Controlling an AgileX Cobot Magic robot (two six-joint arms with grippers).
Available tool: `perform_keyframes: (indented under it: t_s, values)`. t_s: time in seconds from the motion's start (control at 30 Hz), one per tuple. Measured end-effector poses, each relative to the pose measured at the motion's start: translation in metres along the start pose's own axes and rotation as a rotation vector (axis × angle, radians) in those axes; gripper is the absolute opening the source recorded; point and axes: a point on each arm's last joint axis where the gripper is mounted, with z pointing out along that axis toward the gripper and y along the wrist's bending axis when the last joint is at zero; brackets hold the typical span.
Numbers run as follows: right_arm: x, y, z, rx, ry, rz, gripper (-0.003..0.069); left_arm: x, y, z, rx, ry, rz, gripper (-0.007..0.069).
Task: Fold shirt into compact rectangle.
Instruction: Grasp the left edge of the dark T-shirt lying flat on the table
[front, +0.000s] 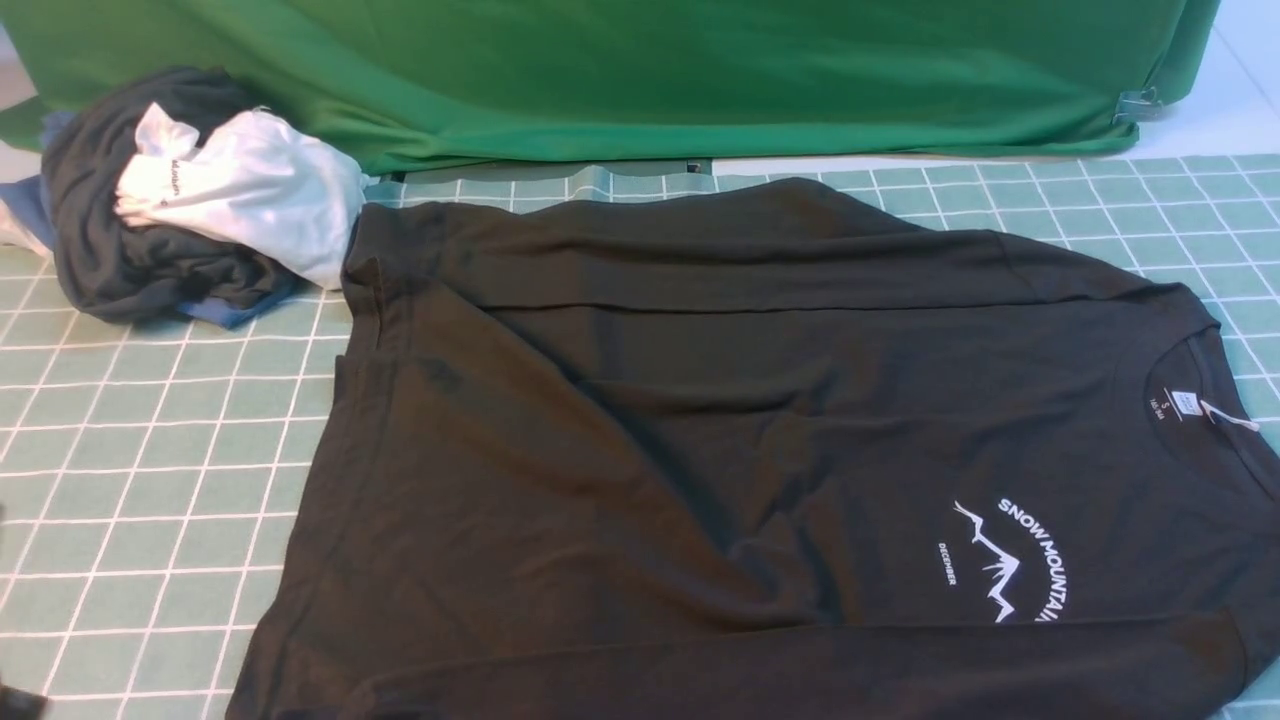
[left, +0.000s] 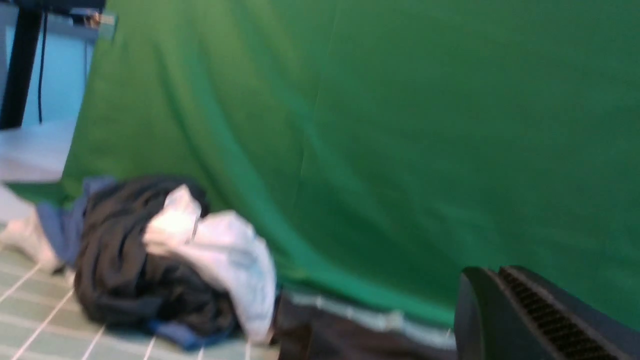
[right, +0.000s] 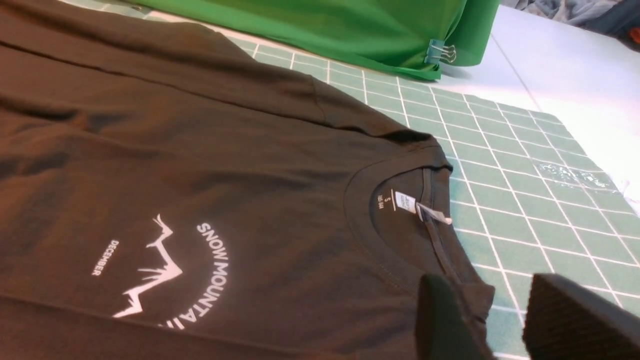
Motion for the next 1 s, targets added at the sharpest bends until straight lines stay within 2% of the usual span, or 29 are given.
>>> perform_keyframes:
  t_s: [0.2, 0.3, 0.33, 0.43, 0.47, 0.5, 0.53, 0.63, 0.8, 0.83, 0.87, 0.9, 1.0]
  values:
    - [0.000, 0.000, 0.000, 0.000, 0.000, 0.000, 0.0245, -0.011, -0.001, -0.001, 0.010, -0.119, -0.063, 0.0017]
    - [-0.001, 0.000, 0.000, 0.004, -0.009, -0.002, 0.0245, -0.023, -0.001, -0.003, 0.028, -0.250, -0.094, 0.0017]
    - [-0.003, -0.001, 0.000, 0.008, -0.031, 0.013, 0.0245, -0.032, -0.002, -0.006, 0.047, -0.354, -0.130, 0.0017]
    - [-0.011, -0.002, -0.001, 0.005, -0.121, 0.190, 0.0245, -0.054, -0.010, -0.008, 0.085, -0.416, -0.198, 0.0017]
    - [-0.015, -0.002, -0.001, -0.007, -0.167, 0.346, 0.0245, -0.067, -0.015, -0.008, 0.101, -0.418, -0.214, 0.0017]
    - [-0.018, -0.003, -0.002, -0.009, -0.202, 0.437, 0.0245, -0.078, -0.020, -0.007, 0.111, -0.403, -0.217, 0.0017]
    - [-0.023, -0.006, -0.003, -0.024, -0.261, 0.664, 0.0245, -0.100, -0.030, -0.005, 0.127, -0.368, -0.205, 0.0017]
    - [-0.029, -0.011, -0.005, -0.030, -0.360, 0.911, 0.0245, -0.136, -0.050, 0.011, 0.105, -0.145, -0.146, 0.0017]
    - [-0.034, -0.017, -0.008, -0.015, -0.446, 0.977, 0.0245, -0.146, -0.064, 0.059, -0.001, 0.394, 0.000, 0.0017]
    - [-0.034, -0.017, -0.008, -0.014, -0.448, 0.979, 0.0245, -0.145, -0.064, 0.061, -0.068, 0.394, 0.014, 0.0017]
    - [-0.035, -0.018, -0.009, -0.011, -0.464, 0.986, 0.0245, -0.138, -0.064, 0.074, -0.022, 0.559, 0.042, 0.0017]
    - [-0.036, -0.019, -0.010, -0.007, -0.481, 0.991, 0.0245, -0.124, -0.062, 0.088, -0.038, 0.719, 0.065, 0.0017]
    - [-0.037, -0.020, -0.010, -0.011, -0.494, 1.007, 0.0238, -0.090, -0.053, 0.109, -0.054, 1.002, 0.116, 0.0017]
